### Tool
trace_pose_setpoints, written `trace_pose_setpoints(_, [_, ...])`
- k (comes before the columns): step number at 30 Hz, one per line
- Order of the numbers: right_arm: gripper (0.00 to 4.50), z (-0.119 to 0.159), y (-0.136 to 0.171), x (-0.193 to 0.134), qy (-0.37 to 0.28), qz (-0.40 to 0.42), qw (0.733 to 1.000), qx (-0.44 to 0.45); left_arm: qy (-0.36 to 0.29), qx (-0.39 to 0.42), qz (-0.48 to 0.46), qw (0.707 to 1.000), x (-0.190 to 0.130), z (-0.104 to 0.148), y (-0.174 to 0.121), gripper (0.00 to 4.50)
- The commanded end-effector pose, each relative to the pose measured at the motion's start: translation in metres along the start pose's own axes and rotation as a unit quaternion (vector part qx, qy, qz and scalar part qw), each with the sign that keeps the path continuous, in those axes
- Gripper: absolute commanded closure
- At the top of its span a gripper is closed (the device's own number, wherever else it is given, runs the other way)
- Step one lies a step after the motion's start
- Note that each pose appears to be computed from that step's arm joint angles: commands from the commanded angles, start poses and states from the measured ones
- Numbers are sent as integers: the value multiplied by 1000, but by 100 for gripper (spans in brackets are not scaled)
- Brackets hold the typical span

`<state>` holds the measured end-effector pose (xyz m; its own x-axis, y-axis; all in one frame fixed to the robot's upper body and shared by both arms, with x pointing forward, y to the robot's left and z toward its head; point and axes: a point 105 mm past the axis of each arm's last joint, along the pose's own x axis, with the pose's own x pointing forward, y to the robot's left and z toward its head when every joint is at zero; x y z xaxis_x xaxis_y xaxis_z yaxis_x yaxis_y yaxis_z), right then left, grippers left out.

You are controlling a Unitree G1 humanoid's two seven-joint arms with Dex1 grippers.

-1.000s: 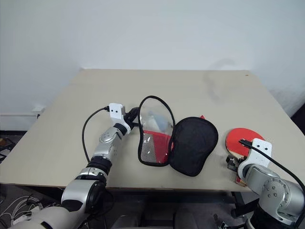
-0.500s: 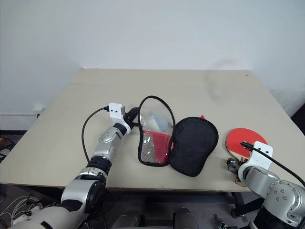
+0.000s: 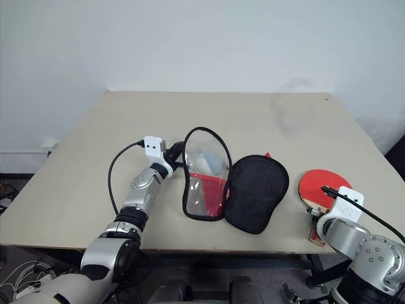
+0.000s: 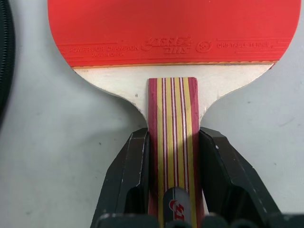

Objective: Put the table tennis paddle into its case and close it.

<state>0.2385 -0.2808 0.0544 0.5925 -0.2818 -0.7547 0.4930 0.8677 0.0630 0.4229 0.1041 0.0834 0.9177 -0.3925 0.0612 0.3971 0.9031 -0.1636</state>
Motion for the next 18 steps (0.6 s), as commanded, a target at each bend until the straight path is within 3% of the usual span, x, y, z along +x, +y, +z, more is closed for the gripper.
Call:
trace_pose_setpoints(1, [337, 10, 14, -5, -17, 32, 999, -12, -30, 13, -1, 999, 5, 20, 2, 450])
trace_pose_setpoints(18, [337, 52, 20, -17, -87, 13, 996, 1, -31, 13, -1, 999, 6, 21, 1, 450])
